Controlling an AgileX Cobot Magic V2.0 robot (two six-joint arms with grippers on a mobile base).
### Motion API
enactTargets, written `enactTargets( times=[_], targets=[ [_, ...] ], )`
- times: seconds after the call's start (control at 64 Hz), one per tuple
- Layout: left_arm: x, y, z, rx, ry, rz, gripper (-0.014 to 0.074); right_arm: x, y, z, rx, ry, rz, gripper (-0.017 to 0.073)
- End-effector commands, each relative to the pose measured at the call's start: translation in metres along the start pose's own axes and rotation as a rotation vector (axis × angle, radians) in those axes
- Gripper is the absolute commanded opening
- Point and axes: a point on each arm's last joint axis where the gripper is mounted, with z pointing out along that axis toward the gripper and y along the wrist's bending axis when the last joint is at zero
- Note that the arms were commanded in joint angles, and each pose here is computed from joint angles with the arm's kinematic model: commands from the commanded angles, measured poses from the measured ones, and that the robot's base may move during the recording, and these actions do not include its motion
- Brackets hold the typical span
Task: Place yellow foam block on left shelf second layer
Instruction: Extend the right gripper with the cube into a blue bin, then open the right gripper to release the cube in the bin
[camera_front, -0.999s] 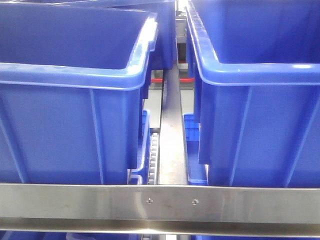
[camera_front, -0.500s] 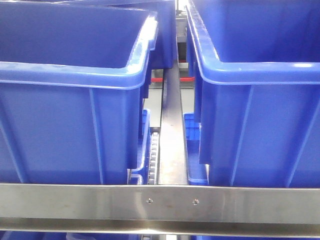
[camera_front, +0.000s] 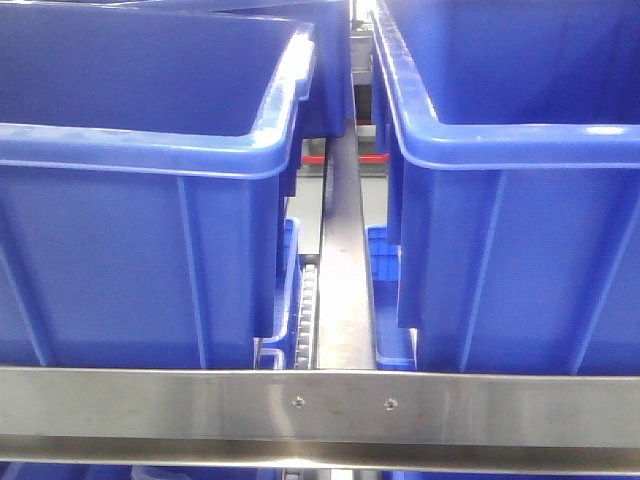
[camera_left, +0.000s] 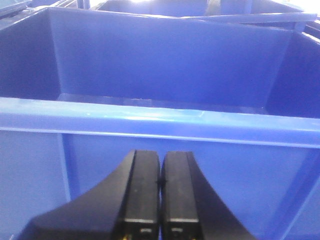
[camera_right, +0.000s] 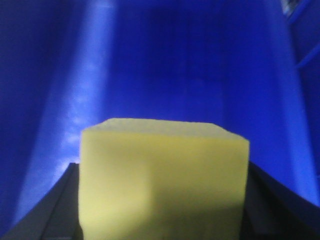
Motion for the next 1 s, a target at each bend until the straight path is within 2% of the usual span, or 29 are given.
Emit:
enactTargets(
  times=[0.0, 0.172, 0.406, 0.578, 0.781, 0.859, 0.984],
  targets=[
    [0.001, -0.001, 0.001, 0.018, -0.053, -0.011, 0.0136, -0.023, 0.004, 0.023, -0.001, -0.036, -0.037, 0.0356],
    [0.001, -0.001, 0.001, 0.018, -0.053, -0.011, 0.0136, -0.027, 0.017, 0.084, -0.020, 0.022, -0.063, 0.0356],
    [0.001, -0.001, 0.001, 0.018, -0.053, -0.011, 0.0136, -0.012, 0.030, 0.157, -0.051, 0.089, -0.090, 0.0356],
    [0.001, -0.001, 0.001, 0.018, -0.053, -0.011, 0.0136, 0.001, 0.035, 0.184, -0.056, 0.144, -0.100, 0.0356],
    [0.001, -0.001, 0.001, 0.018, -0.053, -0.011, 0.0136, 0.003, 0.036, 0.191, -0.060, 0.146, -0.101, 0.0363],
    [0.001, -0.001, 0.001, 0.018, -0.053, -0.011, 0.0136, 0.003, 0.036, 0.191, -0.061, 0.145, -0.101, 0.0422],
    [0.001, -0.001, 0.001, 0.018, -0.053, -0.011, 0.0136, 0.003, 0.036, 0.191, -0.060, 0.147, -0.100, 0.0624]
  ],
)
